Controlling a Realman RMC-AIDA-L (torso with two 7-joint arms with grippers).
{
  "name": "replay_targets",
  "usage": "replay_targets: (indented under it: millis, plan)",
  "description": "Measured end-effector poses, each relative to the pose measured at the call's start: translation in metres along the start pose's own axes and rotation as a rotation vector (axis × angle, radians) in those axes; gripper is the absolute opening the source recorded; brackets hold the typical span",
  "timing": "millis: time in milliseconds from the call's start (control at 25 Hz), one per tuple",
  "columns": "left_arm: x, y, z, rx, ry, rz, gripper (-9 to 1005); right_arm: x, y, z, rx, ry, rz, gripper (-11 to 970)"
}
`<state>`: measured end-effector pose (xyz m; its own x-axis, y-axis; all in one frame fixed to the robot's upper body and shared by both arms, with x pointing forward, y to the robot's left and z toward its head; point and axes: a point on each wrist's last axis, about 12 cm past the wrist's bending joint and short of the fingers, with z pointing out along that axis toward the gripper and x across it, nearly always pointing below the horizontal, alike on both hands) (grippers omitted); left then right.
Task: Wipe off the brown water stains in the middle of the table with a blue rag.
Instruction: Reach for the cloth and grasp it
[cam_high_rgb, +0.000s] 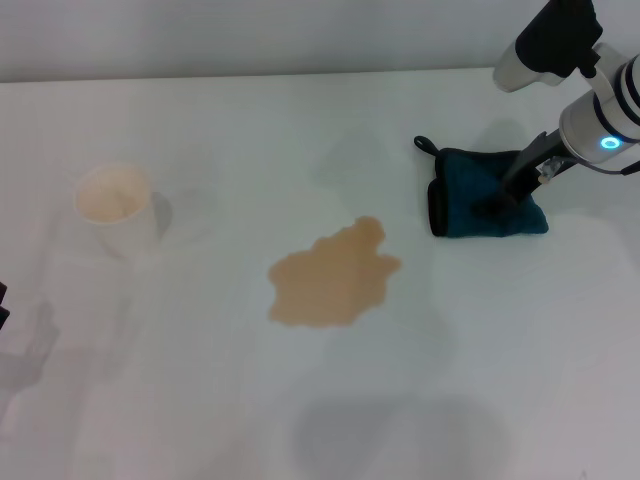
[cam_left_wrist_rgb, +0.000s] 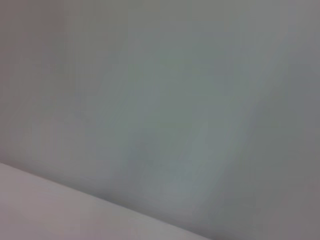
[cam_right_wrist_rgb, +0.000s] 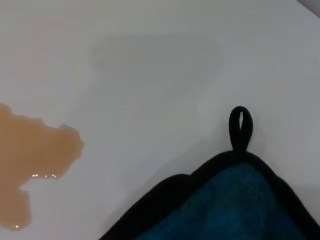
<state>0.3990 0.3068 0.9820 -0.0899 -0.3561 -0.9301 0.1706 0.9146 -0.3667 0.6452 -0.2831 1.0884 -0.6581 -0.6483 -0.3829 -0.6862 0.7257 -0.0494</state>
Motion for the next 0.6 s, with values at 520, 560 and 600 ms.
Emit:
replay_targets:
  millis: [520,560,600]
  plan:
    - [0.0,0.0002,-0.0018,-0.002,-0.002,0.0,888,-0.0028,0.0018,-0.0035,-0.022,0.008,-0.015,615]
    - [-0.0001,0.0003,-0.0018,-0.002,-0.002,0.0,888,-0.0035,0.0017,-0.0039,-0.021,0.004,-0.014,509]
    - [-0.0001,0.0003,-0.0017,-0.002,-0.002,0.0,888,-0.004,0.0015,-0.0043,-0.022,0.001,-0.013,402]
